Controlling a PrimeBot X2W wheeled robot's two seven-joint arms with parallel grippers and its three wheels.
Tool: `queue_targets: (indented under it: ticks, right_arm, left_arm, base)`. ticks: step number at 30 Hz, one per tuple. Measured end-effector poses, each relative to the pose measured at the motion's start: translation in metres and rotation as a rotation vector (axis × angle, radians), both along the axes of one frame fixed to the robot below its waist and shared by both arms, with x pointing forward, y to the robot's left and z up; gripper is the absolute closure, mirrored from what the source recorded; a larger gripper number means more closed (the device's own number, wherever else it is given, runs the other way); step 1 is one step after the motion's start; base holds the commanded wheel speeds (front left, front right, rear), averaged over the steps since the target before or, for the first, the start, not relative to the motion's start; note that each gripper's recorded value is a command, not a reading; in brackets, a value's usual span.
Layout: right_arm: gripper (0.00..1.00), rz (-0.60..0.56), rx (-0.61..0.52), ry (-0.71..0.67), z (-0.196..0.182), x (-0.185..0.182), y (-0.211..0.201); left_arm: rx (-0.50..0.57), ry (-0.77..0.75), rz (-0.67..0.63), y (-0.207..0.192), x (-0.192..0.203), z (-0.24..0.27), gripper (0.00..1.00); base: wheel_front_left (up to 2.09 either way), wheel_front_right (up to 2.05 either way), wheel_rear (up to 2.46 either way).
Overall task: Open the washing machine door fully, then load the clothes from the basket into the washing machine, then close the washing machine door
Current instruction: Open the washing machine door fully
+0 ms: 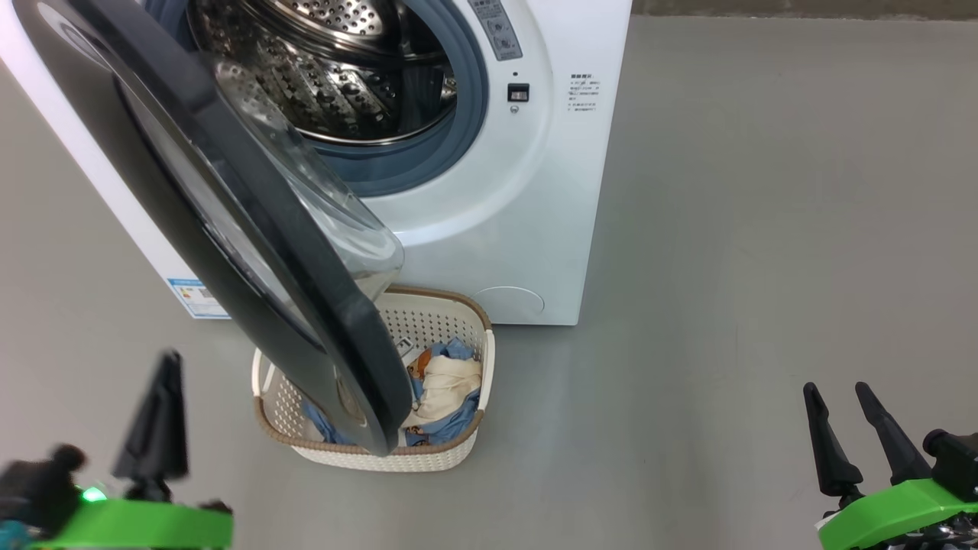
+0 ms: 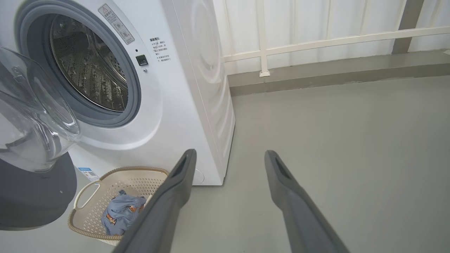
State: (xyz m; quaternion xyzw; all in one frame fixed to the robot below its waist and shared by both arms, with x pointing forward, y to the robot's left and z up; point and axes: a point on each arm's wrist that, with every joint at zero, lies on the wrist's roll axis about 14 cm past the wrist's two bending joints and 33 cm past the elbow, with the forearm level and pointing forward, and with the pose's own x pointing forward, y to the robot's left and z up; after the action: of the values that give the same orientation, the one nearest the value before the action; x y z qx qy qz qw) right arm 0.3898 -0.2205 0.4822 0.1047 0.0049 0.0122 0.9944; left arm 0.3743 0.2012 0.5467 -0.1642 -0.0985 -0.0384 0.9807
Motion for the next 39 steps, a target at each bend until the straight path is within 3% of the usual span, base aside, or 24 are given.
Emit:
queue_targets:
  ticks: [7,10,13,18,23,39]
  right_arm:
    - [0.00,0.003,0.000,0.001,-0.001,0.002,0.001]
    - [0.00,0.001,-0.008,0.001,-0.001,0.003,0.000]
    - [0.00,0.000,-0.008,0.000,-0.001,0.004,0.000]
    - [0.00,-0.001,-0.013,0.004,-0.003,0.005,-0.001]
    - [0.00,0.005,-0.031,0.015,-0.006,0.006,0.000]
    - [0.00,0.012,-0.031,0.026,-0.011,0.010,0.003]
  left_arm:
    - [-0.017,-0.291,0.023,0.001,-0.002,0.091,1.00]
    - [-0.035,-0.406,-0.059,-0.031,-0.010,0.125,1.00]
    - [-0.062,-0.427,-0.161,-0.065,-0.015,0.135,1.00]
    - [-0.081,-0.388,-0.309,-0.115,-0.013,0.130,1.00]
    - [-0.110,-0.272,-0.378,-0.144,0.001,0.100,1.00]
    - [-0.162,-0.015,-0.368,-0.151,0.030,0.024,1.00]
  base:
    - [0.00,0.00,0.00]
    - [0.00,0.00,0.00]
    - [0.00,0.00,0.00]
    - [0.00,0.00,0.00]
    - [0.00,0.00,0.00]
    - [0.00,0.00,0.00]
